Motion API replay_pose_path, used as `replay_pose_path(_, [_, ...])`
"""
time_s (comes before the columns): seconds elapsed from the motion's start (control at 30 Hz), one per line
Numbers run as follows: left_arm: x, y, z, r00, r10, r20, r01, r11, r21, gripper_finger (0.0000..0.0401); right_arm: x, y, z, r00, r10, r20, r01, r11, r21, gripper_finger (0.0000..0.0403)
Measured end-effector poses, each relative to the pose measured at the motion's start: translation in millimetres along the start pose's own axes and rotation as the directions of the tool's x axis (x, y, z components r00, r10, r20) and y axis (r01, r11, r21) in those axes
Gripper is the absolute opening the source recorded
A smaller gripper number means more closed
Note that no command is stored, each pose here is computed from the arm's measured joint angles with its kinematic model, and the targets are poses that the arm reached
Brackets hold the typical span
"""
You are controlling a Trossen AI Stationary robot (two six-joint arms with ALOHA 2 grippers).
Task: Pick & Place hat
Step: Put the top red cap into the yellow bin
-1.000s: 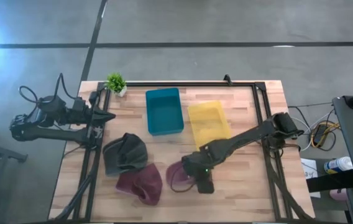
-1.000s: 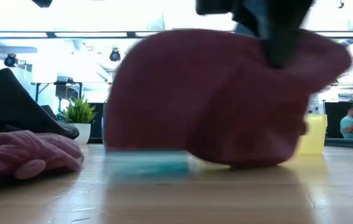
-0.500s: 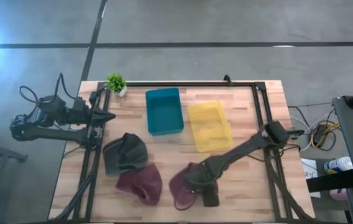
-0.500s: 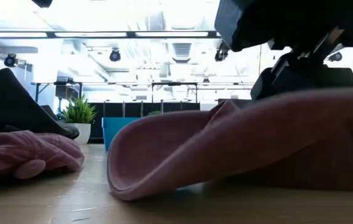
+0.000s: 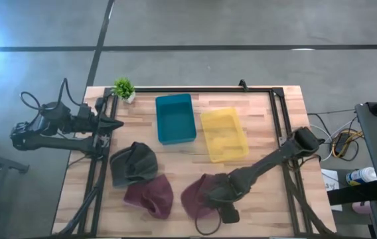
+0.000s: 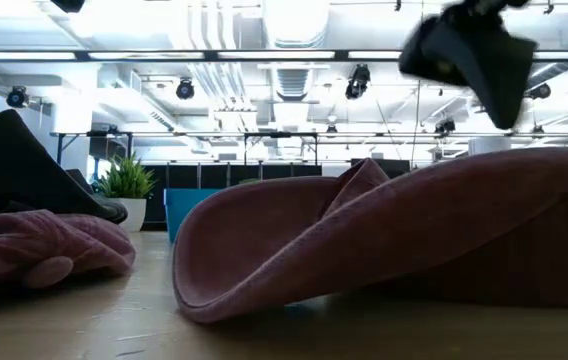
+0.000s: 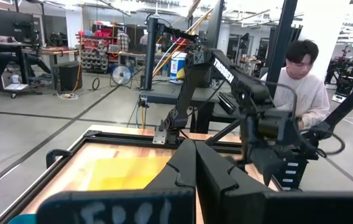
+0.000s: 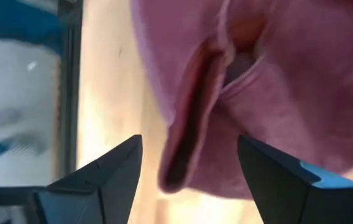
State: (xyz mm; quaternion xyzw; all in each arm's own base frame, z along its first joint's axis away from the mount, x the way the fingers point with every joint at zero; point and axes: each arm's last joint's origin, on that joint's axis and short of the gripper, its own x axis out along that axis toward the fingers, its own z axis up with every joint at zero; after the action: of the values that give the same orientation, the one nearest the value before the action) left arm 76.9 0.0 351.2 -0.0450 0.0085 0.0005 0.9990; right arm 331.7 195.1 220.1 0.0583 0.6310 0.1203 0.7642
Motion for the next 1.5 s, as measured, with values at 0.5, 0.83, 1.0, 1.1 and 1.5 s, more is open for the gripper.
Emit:
replay_pose_path(0.5, [0.0,0.0,0.1,1.000,0.000,0.000,0.000,1.000,0.000,0.0000,12.2,-25.5,3.5,0.945,-0.317,0.081,0.314,0.948,0.043,0.0241])
replay_pose_path(0.83, [0.0,0.0,0.1,1.000,0.000,0.000,0.000,1.000,0.000,0.0000,48.3,-37.7,-3.9,0.956,-0.286,-0.068,0.289,0.957,0.039,0.0204])
replay_pose_path(1.0, [0.0,0.0,0.1,1.000,0.000,0.000,0.000,1.000,0.000,0.0000,64.1,-37.4,1.3,0.967,-0.251,-0.048,0.253,0.967,0.035,0.0181])
replay_pose_path(1.1, [0.0,0.0,0.0,1.000,0.000,0.000,0.000,1.000,0.000,0.0000,73.7,-37.5,5.1,0.971,-0.238,-0.029,0.238,0.971,0.020,0.0172])
replay_pose_path(1.5, [0.0,0.0,0.0,1.000,0.000,0.000,0.000,1.000,0.000,0.0000,50.0,-33.3,8.0,0.952,-0.301,0.065,0.305,0.949,-0.081,0.0195])
